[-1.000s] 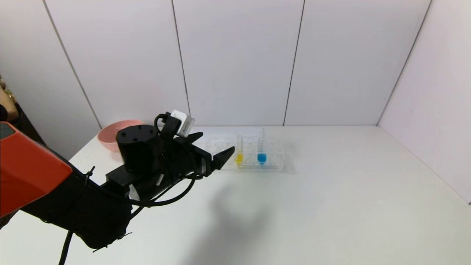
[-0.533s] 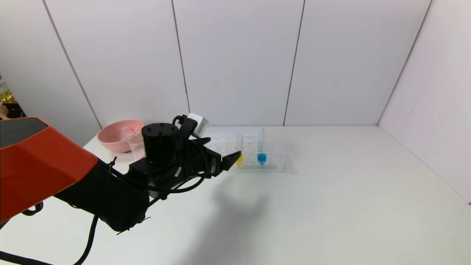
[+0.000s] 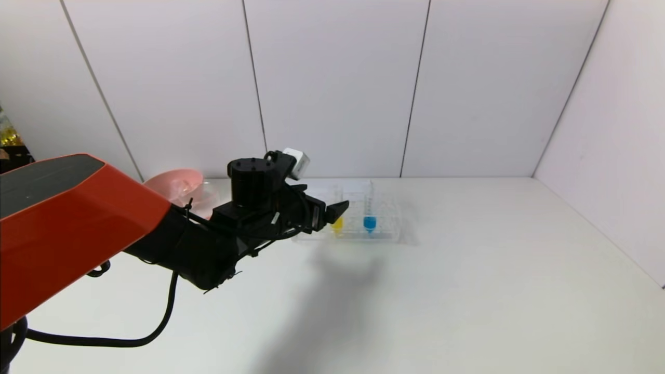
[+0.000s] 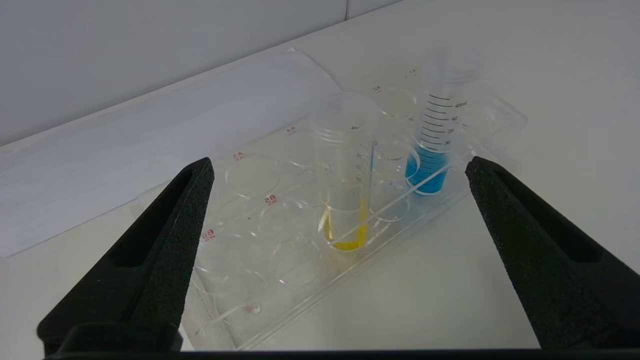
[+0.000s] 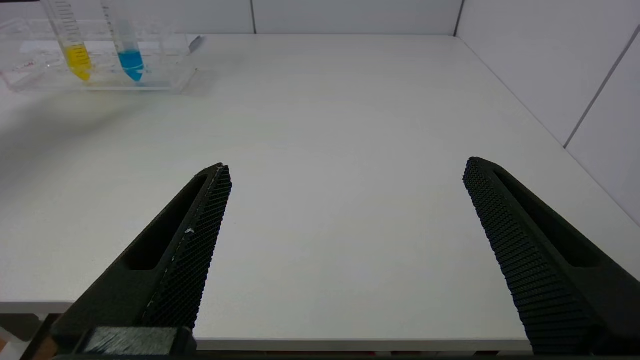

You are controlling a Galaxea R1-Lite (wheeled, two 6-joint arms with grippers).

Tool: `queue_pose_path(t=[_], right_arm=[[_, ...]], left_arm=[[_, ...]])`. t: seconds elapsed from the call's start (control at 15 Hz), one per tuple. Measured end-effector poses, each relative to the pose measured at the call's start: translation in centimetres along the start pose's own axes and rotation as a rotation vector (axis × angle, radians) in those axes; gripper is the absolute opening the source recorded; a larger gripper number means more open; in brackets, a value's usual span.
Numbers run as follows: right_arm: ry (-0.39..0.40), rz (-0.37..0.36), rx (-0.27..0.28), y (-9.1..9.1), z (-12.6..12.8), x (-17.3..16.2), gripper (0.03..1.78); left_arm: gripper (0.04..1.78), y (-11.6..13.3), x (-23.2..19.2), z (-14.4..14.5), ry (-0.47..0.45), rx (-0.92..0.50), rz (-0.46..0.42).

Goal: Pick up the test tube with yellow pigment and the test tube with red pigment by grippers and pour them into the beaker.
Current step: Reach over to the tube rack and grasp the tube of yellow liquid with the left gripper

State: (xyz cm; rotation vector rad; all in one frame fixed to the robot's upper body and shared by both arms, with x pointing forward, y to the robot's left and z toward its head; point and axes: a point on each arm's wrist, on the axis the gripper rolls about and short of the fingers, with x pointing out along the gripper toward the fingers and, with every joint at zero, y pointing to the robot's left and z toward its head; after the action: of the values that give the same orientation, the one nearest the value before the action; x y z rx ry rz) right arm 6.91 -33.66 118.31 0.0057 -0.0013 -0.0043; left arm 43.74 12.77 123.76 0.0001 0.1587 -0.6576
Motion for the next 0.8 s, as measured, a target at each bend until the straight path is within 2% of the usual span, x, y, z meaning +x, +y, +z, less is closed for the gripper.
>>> queue_pose_path(t=[0.8], right_arm=[[0.0, 0.0, 0.0, 0.0, 0.0, 0.0, 1.7]], left_arm=[[1.76, 1.4, 3.5, -0.9, 0.062, -0.007, 0.028]])
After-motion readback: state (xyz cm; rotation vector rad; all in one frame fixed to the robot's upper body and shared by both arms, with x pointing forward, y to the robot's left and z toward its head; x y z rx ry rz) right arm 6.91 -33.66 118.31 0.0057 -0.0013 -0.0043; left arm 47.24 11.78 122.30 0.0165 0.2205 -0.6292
